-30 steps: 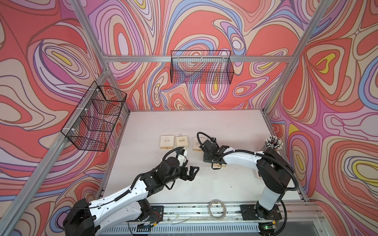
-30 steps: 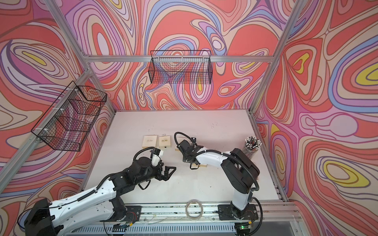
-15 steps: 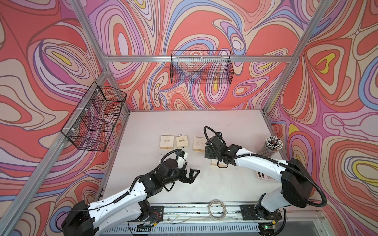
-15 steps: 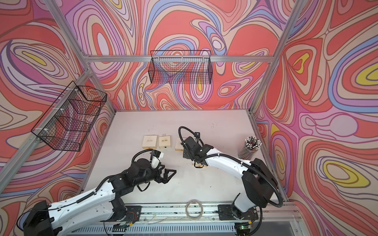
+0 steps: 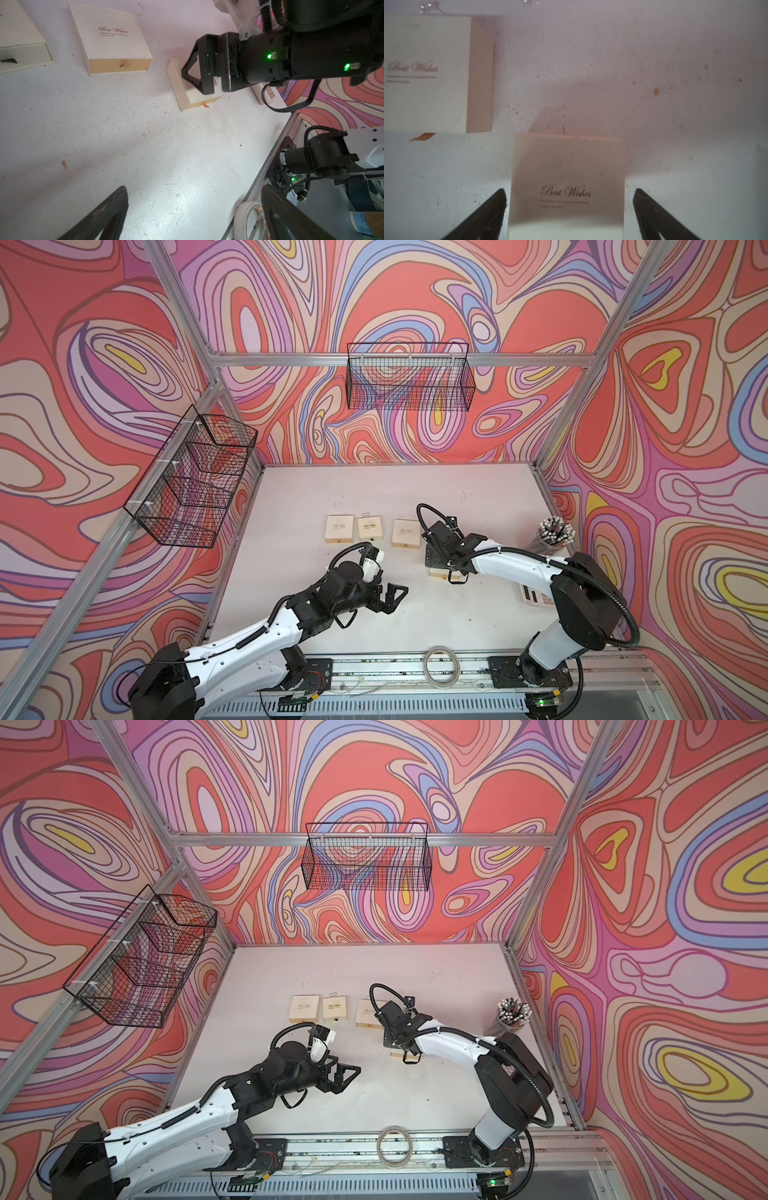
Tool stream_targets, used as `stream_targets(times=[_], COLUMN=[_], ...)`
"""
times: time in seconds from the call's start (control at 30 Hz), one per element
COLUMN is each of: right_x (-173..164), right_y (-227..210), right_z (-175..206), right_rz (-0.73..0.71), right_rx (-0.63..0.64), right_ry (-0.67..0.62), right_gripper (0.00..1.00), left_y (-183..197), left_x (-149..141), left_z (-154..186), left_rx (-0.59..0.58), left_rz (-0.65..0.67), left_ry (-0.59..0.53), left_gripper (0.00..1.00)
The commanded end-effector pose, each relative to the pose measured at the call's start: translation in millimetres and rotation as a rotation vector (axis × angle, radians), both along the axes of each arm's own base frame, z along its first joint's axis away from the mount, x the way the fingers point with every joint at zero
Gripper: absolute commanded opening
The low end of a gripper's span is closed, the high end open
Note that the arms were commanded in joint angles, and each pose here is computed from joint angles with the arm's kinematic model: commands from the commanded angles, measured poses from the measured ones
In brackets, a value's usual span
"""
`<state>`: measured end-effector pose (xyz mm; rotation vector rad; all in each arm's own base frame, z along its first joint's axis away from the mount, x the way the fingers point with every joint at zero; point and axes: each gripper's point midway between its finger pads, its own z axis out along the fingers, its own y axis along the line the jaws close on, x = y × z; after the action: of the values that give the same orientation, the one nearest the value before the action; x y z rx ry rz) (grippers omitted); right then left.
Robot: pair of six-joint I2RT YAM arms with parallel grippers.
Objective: Take out the earrings from the drawer-style jewelry box
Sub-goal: Move the jewelry box to the center of the board.
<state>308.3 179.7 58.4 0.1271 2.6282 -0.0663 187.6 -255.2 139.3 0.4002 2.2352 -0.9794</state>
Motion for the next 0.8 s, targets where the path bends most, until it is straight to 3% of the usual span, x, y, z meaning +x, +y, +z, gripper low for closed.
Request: stream_targets(times=[0.0,0.77], right_x=[3.9,3.9], right_y=[0.1,-5.5], right_z=[-6.4,-38.0], right_rz=[-0.032,-0.055], right_rx=[0.005,0.033], right_ry=[0.011,0.073], right_gripper=[0.98,0.98], left_y=[2.8,1.3], left_x=[0.3,1.9], left_z=[0.9,-1.6], left_rx=[-0.011,-0.005], left_rz=[0.01,0.011], left_ry=[-0.006,0.001], left_gripper=[1.0,1.0])
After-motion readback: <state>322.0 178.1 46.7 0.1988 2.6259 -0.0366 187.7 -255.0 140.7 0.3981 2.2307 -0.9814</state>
